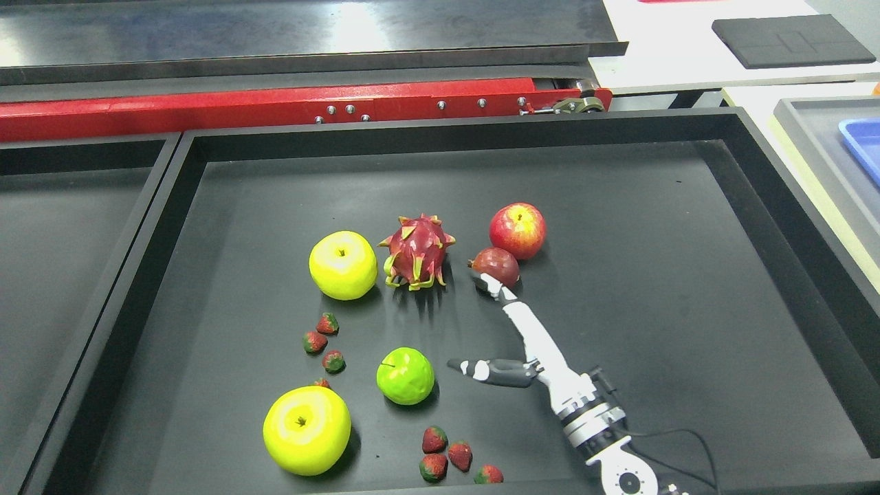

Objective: Place green apple on left shelf middle layer
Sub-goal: 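Withdraw the open right hand from the green apple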

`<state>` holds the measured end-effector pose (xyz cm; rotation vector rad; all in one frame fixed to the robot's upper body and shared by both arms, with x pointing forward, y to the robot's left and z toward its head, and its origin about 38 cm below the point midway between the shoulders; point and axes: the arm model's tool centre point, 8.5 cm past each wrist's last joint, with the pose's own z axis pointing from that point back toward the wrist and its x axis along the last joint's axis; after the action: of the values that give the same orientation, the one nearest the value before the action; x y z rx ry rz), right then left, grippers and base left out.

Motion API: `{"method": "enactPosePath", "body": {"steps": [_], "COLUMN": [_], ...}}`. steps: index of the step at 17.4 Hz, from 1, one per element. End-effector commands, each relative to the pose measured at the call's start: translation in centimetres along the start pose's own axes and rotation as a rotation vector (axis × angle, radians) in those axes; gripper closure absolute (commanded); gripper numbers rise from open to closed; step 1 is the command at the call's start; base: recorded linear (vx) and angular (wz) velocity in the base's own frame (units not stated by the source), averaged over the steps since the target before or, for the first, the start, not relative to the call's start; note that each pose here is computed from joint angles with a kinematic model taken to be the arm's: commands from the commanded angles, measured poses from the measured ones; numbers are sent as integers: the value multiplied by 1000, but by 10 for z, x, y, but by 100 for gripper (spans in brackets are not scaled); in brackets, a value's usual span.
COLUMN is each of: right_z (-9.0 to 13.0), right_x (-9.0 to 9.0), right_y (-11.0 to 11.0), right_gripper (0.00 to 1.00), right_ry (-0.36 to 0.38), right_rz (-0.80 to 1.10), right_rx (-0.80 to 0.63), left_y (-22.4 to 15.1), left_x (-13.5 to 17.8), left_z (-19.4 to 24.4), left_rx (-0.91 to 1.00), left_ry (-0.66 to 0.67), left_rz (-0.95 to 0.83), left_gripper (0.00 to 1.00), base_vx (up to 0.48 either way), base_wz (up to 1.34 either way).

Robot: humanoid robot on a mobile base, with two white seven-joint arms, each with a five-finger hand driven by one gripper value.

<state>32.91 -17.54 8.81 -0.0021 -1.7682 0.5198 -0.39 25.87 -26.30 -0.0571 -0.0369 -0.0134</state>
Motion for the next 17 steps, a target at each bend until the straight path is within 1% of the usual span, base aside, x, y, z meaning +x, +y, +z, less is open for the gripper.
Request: {"method": "enactPosePath", "body": {"steps": [1,2,4,9,12,15,17], "right_z": [35,41,48,45,43,42,43], "right_x": [-28,-31,-33,-31,-32,-34,-35], "right_y": [-47,-44,-38,-37,-34,-31,-31], "right_gripper": [0,0,0,0,0,0,0], "right_ry": [65,78,74,67,84,121,128], "right_rz": [-272,-277,-279,-279,-260,-192,-190], "right_rx": [-206,-204,-197,-190,-172,-149,-148], "left_y": [11,11,11,11,11,11,11], "left_x": [0,0,0,0,0,0,0], "left_z": [2,2,2,2,2,2,2], "left_rx": [18,18,18,18,18,18,18], "left_ry": [-1,0,0,2,0,0,0], "left_rz": [-2,-1,-1,-1,-1,-1,-1], "left_gripper": [0,0,0,0,0,0,0], "base_vx": [0,0,0,0,0,0,0], "base_wz": [0,0,0,0,0,0,0]}}
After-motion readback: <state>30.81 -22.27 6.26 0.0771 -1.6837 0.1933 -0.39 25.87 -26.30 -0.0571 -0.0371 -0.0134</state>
